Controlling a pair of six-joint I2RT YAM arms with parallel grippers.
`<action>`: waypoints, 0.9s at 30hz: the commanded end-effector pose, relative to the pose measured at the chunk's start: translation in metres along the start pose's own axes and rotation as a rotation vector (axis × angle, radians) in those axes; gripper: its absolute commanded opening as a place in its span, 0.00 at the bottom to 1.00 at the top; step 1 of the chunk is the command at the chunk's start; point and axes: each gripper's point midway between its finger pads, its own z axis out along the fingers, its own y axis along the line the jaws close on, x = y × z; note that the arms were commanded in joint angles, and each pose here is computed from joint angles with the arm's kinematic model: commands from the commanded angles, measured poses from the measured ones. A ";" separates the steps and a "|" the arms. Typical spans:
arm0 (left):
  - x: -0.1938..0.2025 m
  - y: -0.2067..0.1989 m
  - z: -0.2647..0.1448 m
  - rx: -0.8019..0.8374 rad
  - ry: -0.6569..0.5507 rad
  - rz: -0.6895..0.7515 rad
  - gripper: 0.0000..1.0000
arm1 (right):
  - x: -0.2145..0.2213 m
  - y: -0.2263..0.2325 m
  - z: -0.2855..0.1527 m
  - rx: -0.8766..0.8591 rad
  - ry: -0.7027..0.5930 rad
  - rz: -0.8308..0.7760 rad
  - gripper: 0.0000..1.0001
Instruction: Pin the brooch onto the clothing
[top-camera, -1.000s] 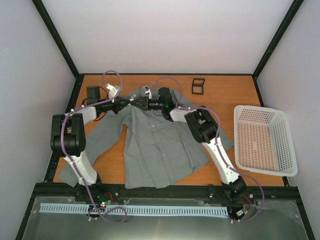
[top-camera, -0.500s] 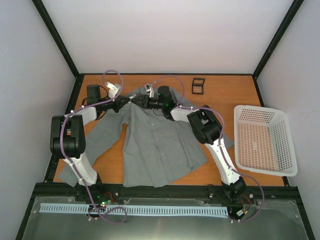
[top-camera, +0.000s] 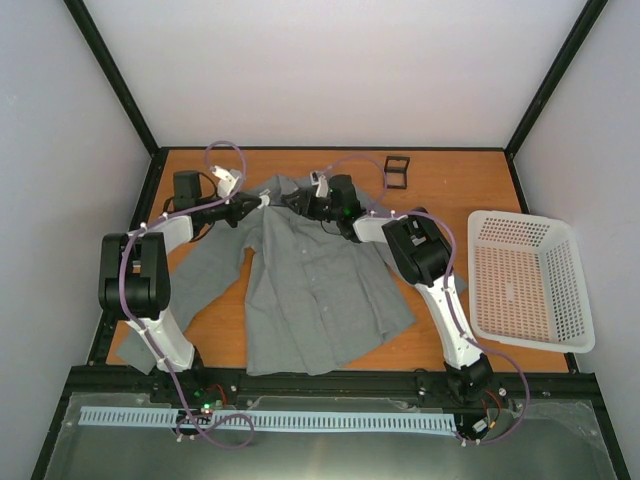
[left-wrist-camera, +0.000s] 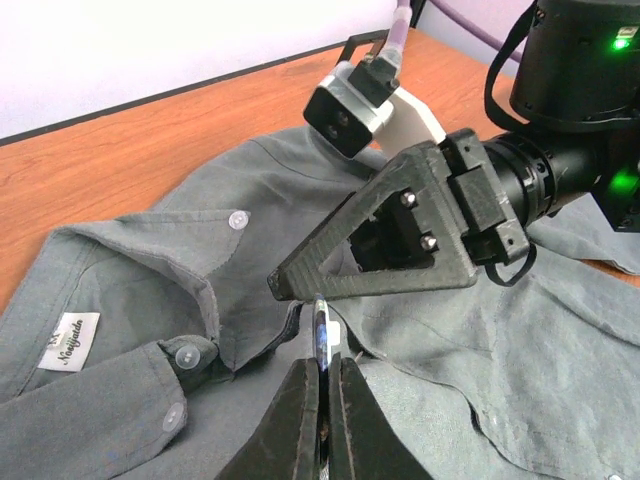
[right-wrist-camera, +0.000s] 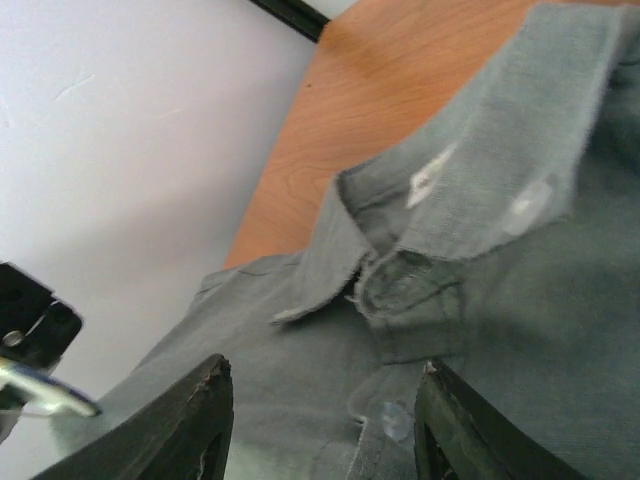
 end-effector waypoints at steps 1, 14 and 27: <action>-0.013 -0.007 -0.003 0.035 -0.021 0.044 0.01 | -0.014 0.056 -0.010 -0.165 -0.009 -0.150 0.50; -0.014 -0.009 0.006 0.185 0.012 -0.259 0.01 | 0.025 0.089 -0.021 -0.420 0.127 -0.334 0.61; -0.011 -0.012 0.003 0.198 0.019 -0.359 0.01 | 0.029 0.085 0.001 -0.437 0.119 -0.296 0.51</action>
